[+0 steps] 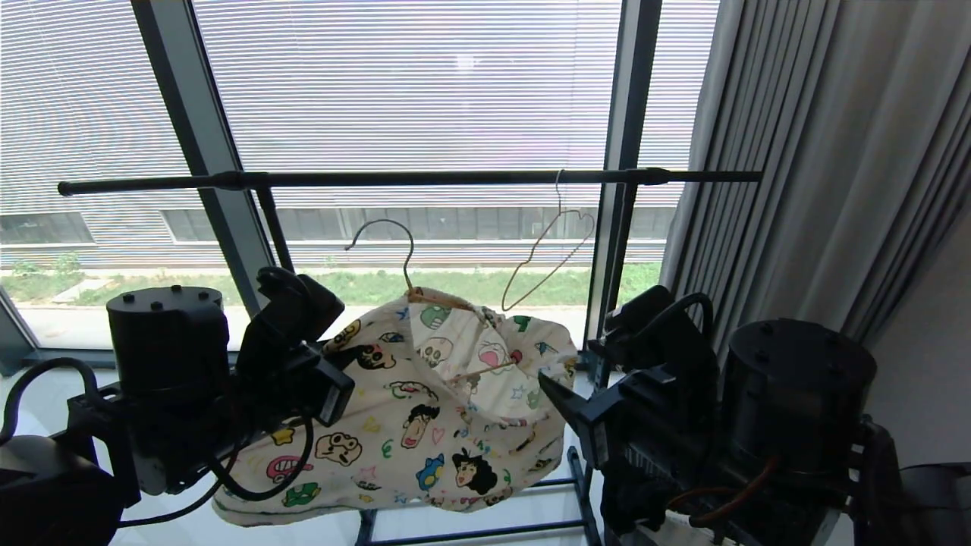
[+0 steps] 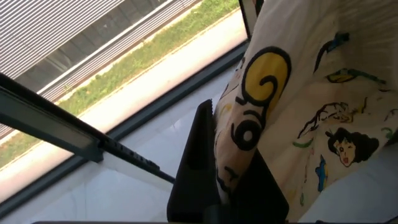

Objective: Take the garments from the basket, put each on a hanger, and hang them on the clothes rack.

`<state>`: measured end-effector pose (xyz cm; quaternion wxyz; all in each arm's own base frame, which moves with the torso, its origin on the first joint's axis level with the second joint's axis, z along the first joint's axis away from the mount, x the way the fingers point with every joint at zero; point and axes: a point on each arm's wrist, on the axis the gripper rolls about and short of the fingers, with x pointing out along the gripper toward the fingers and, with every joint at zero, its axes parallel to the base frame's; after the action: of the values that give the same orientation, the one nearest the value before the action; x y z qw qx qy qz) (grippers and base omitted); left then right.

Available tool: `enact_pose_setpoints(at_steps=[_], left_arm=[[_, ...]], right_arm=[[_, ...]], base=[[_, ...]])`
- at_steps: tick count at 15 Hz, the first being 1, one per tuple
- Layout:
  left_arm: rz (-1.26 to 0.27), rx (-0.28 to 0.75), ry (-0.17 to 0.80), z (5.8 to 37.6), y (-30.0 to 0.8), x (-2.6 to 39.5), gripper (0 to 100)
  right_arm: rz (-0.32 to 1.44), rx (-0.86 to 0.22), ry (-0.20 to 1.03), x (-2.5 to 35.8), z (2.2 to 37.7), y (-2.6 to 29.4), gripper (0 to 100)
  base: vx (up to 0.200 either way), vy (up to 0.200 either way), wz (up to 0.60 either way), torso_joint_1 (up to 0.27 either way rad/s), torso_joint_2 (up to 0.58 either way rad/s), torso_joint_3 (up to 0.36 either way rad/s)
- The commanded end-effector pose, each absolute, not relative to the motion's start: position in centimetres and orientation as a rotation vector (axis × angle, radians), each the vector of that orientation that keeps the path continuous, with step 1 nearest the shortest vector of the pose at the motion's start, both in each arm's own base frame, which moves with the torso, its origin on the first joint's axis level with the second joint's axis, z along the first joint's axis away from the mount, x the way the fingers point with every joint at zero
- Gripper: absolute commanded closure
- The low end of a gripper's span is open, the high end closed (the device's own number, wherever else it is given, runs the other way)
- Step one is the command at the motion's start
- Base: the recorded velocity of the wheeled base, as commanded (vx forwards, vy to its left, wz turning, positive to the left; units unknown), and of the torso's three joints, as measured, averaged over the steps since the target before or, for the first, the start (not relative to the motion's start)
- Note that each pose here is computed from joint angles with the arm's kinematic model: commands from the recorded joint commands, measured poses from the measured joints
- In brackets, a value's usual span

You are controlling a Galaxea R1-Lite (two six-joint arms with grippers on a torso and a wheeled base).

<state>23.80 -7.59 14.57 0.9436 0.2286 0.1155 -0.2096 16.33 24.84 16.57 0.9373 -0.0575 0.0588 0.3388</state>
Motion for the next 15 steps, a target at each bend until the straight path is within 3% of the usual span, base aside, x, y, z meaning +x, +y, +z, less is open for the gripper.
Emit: enact_pose_setpoints(at_steps=[1,3,7,12,15], left_arm=[[-0.450,0.452,0.212,14.6,-8.2,23.7,100],[-0.475,0.444,0.195,14.7,-8.5,23.6,100],[-0.674,0.437,0.174,14.0,-9.3,20.8,100],[-0.869,0.467,0.142,13.7,-12.8,18.0,100],[-0.910,0.564,0.093,13.6,-13.3,17.7,100]], right_arm=[[0.719,-0.137,0.117,16.1,17.1,24.1,0],[0.764,-0.195,0.144,16.3,17.5,22.7,0],[0.916,-0.375,0.174,17.7,19.9,19.0,0],[1.098,-0.488,0.244,18.2,20.1,20.1,0],[1.166,-0.521,0.327,18.1,19.0,20.4,0]], base=[[0.000,0.000,0.00,0.000,0.00,0.000],[0.000,0.000,0.00,0.000,0.00,0.000],[0.000,0.000,0.00,0.000,0.00,0.000],[0.000,0.000,0.00,0.000,0.00,0.000],[0.000,0.000,0.00,0.000,0.00,0.000]])
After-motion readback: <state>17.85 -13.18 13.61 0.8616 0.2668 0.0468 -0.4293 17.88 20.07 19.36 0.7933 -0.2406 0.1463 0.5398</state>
